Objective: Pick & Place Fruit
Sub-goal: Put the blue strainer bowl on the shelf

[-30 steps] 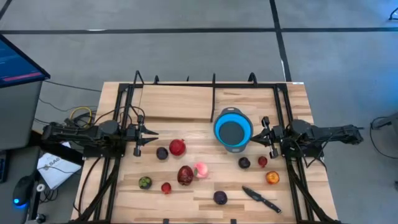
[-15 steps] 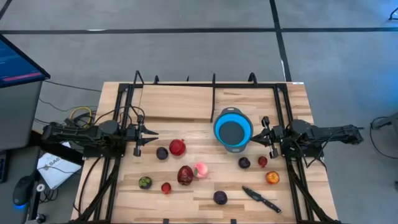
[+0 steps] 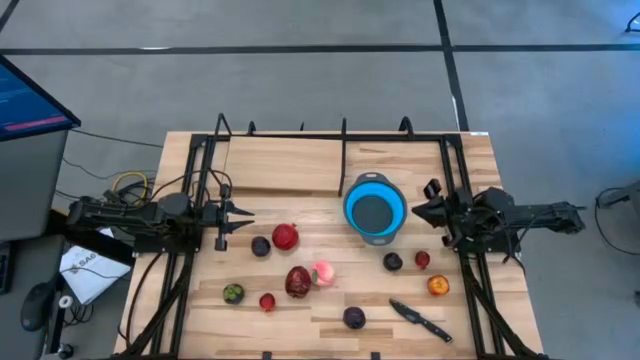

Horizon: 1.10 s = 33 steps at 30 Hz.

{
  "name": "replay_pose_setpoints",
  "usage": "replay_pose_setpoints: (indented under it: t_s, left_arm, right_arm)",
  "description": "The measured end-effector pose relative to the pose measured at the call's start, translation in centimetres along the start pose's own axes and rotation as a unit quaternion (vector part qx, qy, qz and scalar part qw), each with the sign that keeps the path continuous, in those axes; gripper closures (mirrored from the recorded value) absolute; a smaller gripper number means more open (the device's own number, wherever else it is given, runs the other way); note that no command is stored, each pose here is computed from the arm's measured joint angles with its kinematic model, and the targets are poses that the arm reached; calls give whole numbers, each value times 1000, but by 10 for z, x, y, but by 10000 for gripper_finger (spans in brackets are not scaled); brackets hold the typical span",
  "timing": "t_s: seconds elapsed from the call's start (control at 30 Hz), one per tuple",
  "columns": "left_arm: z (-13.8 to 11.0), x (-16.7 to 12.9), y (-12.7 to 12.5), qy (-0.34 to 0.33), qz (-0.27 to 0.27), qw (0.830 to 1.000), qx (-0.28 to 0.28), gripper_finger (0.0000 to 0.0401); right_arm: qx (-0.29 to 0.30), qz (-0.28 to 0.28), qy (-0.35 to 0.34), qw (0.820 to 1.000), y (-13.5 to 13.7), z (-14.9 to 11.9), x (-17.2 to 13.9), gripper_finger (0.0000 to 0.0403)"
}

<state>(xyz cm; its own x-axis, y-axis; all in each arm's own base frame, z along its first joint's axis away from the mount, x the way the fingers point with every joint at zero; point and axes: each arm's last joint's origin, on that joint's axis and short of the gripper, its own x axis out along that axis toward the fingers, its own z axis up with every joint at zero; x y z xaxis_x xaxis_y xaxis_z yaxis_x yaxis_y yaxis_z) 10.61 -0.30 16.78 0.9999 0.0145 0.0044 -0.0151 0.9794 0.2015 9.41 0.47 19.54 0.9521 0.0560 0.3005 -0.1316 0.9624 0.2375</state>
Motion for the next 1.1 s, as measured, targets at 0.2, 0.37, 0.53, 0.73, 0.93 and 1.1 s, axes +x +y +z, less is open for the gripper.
replay_pose_setpoints:
  t_s: [0.2, 0.37, 0.53, 0.73, 0.93, 1.1]
  left_arm:
    - [2, 0, 0, -11, 2, 1000, 0, 329]
    - [4, 0, 1, -22, 4, 1000, -2, 329]
    - [4, 0, 1, -22, 4, 1000, -2, 329]
    - [5, 0, 1, -25, 5, 1000, -2, 329]
    - [6, 0, 1, -30, 6, 1000, -3, 329]
    - [6, 0, 1, -33, 6, 999, -4, 329]
  right_arm:
    - [65, -87, 67, 992, -3, 1, 6, 402]
    - [68, -132, 169, 974, 1, 11, 28, 402]
    - [8, -146, 338, 930, 10, 15, 64, 388]
    - [-14, -170, 545, 821, 21, 13, 106, 294]
    - [24, -365, 645, 671, 10, 28, 114, 171]
    - [103, -483, 596, 633, -24, 32, 99, 143]
